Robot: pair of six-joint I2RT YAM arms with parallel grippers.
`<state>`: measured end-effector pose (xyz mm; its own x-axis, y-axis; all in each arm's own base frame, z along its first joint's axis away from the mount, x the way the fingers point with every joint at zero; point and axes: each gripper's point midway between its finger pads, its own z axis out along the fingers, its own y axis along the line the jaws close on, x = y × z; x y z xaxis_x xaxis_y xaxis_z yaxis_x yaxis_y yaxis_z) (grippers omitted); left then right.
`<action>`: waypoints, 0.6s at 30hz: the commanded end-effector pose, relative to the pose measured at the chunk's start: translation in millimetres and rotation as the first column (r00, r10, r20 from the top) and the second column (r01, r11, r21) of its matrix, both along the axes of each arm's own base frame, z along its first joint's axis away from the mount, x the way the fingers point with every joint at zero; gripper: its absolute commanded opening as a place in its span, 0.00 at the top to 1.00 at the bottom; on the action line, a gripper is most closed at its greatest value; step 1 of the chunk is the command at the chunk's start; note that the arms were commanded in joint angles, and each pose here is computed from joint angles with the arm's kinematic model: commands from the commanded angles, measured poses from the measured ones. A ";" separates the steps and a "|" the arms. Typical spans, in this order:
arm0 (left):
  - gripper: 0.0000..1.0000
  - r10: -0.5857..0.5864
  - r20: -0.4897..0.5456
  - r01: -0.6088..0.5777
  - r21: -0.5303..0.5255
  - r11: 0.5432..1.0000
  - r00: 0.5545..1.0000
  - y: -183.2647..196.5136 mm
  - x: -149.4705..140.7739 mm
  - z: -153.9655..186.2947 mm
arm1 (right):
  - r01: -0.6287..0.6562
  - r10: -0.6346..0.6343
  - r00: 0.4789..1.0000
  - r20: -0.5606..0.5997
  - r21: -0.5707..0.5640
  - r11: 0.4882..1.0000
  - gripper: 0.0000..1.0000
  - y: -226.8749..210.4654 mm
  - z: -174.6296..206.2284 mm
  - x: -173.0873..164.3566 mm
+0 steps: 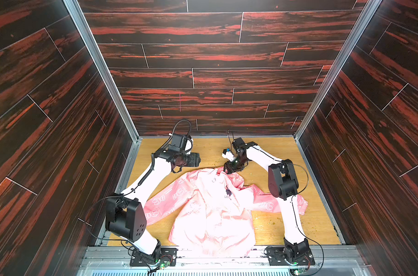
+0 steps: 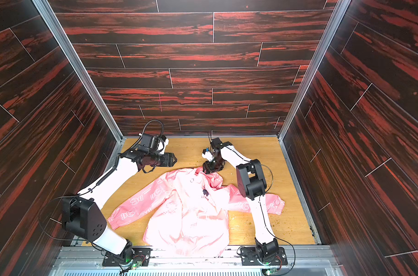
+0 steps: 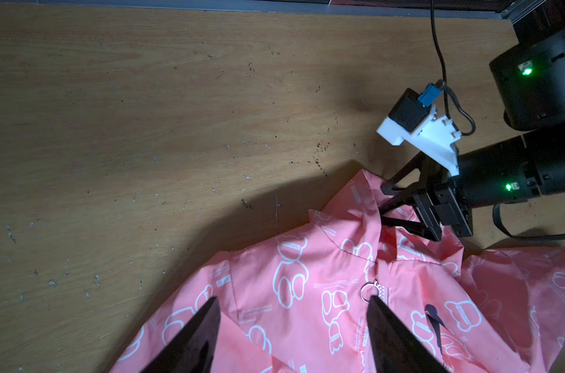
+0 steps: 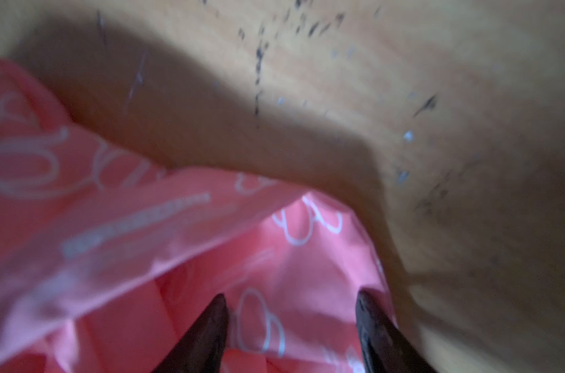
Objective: Unzip the jacket
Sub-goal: Flatten out the jacket at the center of the board.
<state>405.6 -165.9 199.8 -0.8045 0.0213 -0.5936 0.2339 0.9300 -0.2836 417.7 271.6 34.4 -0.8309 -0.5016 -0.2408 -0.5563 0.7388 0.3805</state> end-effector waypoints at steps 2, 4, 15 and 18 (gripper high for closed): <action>0.28 0.008 -0.018 -0.007 0.027 1.000 1.000 4.7 -0.5 -5.6 | -0.135 0.126 0.983 0.132 0.062 0.989 0.35 21.9 37.3 -7.5; 0.29 0.014 -0.024 -0.013 0.030 0.999 1.000 5.5 -0.3 -7.9 | -0.147 0.138 0.982 0.132 0.062 0.987 0.35 28.9 33.4 -11.6; 0.32 0.055 -0.012 -0.054 0.048 0.997 0.998 14.5 -4.8 -0.6 | -0.022 0.035 0.979 0.199 -0.066 0.998 0.91 41.7 16.6 15.7; 0.34 0.079 0.037 -0.081 0.059 0.995 0.996 22.5 -8.7 14.0 | 0.123 -0.063 0.947 0.315 -0.175 0.977 1.00 19.8 48.3 40.8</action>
<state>405.6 -155.8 191.7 -0.8143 0.0174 -0.5802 0.1926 0.9510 -0.2419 430.7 317.9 72.8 -0.7341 -0.5480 -0.4011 -0.6563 0.7241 0.2121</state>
